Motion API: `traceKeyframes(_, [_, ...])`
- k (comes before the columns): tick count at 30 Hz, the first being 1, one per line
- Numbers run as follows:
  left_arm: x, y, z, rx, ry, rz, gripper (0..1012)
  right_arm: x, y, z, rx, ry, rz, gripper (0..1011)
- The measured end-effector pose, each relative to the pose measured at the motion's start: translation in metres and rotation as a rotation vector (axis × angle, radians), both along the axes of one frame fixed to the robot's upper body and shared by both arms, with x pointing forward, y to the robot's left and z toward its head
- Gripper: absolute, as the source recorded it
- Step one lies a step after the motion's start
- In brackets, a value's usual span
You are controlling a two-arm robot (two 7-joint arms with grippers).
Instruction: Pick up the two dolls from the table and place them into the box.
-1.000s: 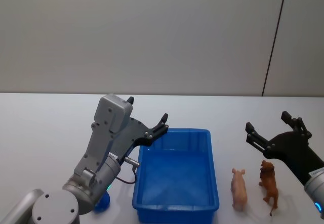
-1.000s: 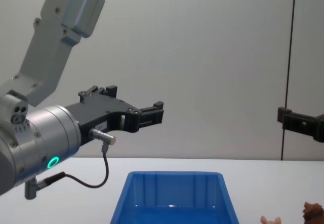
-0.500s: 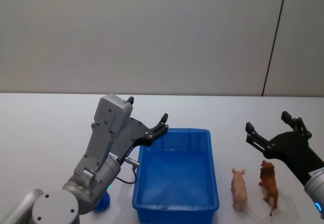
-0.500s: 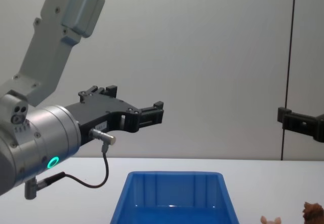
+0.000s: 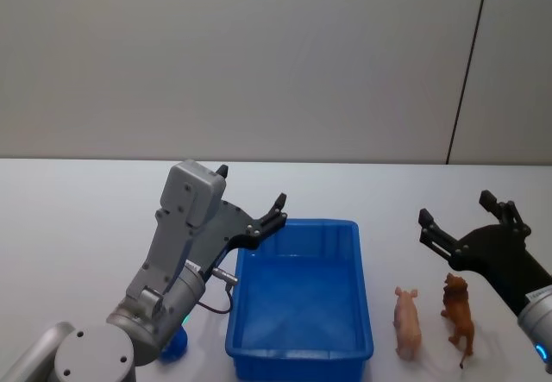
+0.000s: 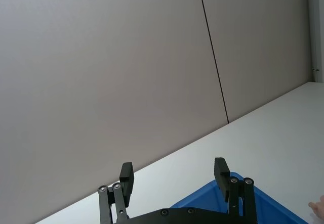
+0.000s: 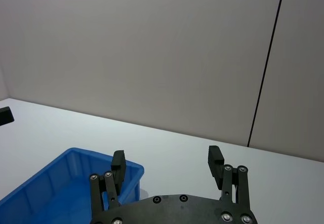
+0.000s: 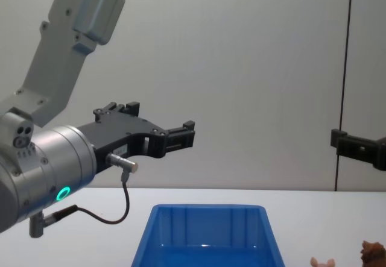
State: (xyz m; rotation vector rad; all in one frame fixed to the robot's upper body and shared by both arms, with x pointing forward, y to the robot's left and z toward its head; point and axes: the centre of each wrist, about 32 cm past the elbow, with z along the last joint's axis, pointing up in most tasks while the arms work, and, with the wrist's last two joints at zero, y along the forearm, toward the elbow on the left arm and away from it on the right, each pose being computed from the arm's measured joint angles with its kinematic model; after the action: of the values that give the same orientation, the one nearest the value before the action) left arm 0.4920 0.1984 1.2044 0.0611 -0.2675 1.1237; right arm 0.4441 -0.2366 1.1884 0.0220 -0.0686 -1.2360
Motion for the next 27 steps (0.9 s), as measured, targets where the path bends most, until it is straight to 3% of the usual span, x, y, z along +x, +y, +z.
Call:
traceKeyframes(12, [0.0000,0.0000,0.0000,0.000,0.000,0.000,1001,0.001,0.004,-0.007,-0.018,0.078,-0.061,1001])
traceKeyframes(27, [0.0000,0.0000,0.0000,0.000,0.000,0.000,1001,-0.002,0.011,-0.023,-0.055,0.224,-0.162,1001])
